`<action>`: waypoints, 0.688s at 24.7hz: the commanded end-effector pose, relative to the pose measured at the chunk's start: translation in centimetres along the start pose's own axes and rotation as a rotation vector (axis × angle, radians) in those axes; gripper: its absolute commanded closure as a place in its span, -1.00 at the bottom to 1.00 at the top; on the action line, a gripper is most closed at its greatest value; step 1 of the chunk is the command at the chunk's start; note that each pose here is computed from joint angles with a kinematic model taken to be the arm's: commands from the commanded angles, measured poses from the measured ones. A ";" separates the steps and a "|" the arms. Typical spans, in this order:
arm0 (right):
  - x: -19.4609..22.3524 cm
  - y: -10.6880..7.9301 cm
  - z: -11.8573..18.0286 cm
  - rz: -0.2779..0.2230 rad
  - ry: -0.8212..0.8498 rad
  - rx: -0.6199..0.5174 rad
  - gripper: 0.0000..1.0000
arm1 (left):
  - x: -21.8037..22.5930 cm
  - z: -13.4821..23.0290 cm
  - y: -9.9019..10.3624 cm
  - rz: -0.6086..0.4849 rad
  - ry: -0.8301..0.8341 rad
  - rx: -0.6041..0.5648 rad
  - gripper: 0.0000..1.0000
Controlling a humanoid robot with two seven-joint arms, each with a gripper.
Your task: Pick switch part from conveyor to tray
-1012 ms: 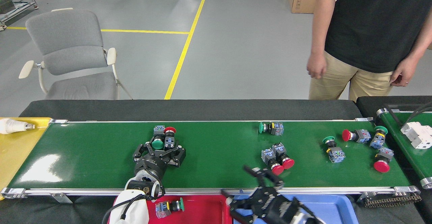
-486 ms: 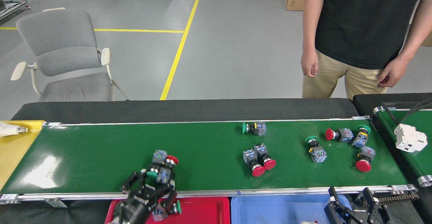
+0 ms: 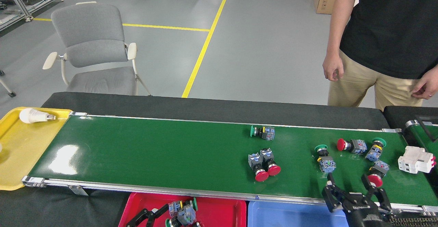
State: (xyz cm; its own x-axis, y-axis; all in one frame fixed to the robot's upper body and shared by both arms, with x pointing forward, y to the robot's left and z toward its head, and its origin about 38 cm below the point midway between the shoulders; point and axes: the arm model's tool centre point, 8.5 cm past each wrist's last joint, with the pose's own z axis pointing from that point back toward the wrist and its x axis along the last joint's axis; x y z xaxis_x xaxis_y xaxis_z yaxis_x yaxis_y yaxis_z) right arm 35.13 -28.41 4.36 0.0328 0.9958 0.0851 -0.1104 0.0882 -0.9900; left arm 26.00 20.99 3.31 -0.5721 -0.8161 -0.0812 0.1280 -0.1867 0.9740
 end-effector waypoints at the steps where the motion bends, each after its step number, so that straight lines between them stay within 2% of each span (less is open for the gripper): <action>1: 1.4 -0.6 -1.8 0.007 -0.038 0.007 -1.00 | -3.6 0.9 0.6 0.002 0.258 0.024 -1.00; 3: 3.1 -0.3 -3.5 0.005 -0.080 0.032 -1.00 | -6.8 2.1 0.2 0.009 0.508 0.015 -1.00; 4: 3.6 -0.3 -3.9 0.007 -0.091 0.038 -1.00 | -7.6 2.7 -0.3 0.016 0.579 0.002 -1.00; 7: 5.0 0.2 -5.0 0.018 -0.077 0.107 -1.00 | -8.8 3.6 -1.3 0.026 0.637 -0.026 -1.00; 8: 5.6 0.7 -5.1 0.024 -0.071 0.125 -0.91 | -8.8 3.5 -1.3 0.025 0.630 -0.026 -1.00; 9: 6.0 0.8 -5.2 0.031 -0.074 0.129 -0.58 | -8.8 3.4 -1.2 0.024 0.626 -0.022 -1.00; 10: 6.3 0.8 -5.2 0.043 -0.087 0.130 -0.13 | -8.8 3.2 -0.9 0.022 0.619 -0.016 -1.00; 11: 5.9 0.6 -5.3 0.062 -0.091 0.128 0.18 | -8.8 3.0 -0.7 0.020 0.606 -0.012 -1.00; 13: 5.8 0.0 -5.7 0.063 -0.093 0.116 0.42 | -8.8 2.7 -0.4 0.015 0.584 -0.002 -1.00; 17: 6.3 -0.1 -5.7 0.068 -0.111 0.114 0.56 | -8.9 2.5 0.0 0.010 0.574 0.009 -1.00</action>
State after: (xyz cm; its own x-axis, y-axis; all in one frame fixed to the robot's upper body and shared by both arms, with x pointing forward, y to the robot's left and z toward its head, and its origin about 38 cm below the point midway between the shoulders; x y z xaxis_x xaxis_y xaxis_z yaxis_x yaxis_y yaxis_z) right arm 40.31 -22.32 3.24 -0.0796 0.9959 0.0423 -0.2471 0.0214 -0.9688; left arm 28.67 29.47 3.72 -0.0333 -0.9858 -0.1646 0.1482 -0.1677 0.9746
